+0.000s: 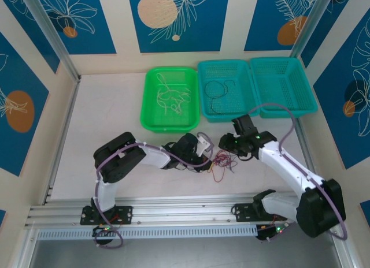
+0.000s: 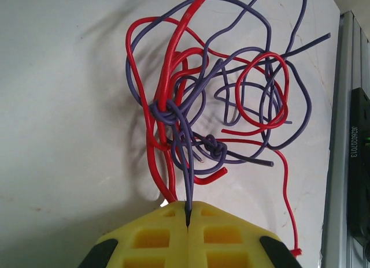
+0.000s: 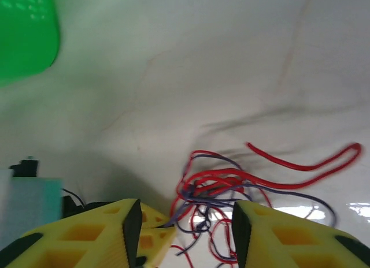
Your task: Untangle the cables
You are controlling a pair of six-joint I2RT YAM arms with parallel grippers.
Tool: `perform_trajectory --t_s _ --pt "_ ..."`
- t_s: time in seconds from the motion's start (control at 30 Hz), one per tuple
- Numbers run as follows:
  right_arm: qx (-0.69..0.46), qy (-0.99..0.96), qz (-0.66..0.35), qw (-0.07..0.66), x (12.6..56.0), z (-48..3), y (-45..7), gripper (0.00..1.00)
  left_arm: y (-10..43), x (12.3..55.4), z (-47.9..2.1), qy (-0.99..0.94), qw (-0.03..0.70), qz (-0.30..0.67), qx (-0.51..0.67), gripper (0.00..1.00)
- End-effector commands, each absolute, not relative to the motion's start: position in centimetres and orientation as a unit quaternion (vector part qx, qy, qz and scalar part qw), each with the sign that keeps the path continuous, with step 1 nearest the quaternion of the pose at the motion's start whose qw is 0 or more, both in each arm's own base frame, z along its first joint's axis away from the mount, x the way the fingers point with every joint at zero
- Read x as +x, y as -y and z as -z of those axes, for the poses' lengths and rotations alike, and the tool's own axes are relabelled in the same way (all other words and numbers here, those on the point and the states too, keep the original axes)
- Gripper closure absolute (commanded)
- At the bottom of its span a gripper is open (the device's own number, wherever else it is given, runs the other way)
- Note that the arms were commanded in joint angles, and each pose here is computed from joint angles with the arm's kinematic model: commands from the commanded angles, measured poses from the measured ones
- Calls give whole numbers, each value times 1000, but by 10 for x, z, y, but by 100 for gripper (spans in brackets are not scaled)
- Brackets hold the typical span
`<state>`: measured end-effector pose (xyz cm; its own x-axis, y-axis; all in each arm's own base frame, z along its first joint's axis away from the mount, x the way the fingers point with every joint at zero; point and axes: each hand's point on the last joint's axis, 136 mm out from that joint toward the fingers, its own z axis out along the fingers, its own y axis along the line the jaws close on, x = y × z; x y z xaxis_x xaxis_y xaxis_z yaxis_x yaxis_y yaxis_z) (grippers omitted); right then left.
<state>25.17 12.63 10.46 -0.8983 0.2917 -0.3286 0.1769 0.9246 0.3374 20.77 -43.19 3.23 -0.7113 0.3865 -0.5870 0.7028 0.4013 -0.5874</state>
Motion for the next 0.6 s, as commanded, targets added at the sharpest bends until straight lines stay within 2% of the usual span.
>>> perform_trajectory --t_s 0.0,0.13,0.4,0.5,0.57 --pt "105 -976 -59 181 251 -93 -123 55 433 213 -33 -818 186 433 330 100" --pt "142 -980 -16 140 249 -73 -123 57 432 214 -37 -819 193 431 327 100" --pt "173 -980 -54 82 242 -39 -145 55 431 217 -42 -816 206 431 324 100" --pt "209 -975 -46 61 236 -26 -141 62 430 218 -41 -819 209 428 319 100" --pt "222 -972 -49 56 232 -18 -138 63 429 218 -42 -818 211 430 318 100"
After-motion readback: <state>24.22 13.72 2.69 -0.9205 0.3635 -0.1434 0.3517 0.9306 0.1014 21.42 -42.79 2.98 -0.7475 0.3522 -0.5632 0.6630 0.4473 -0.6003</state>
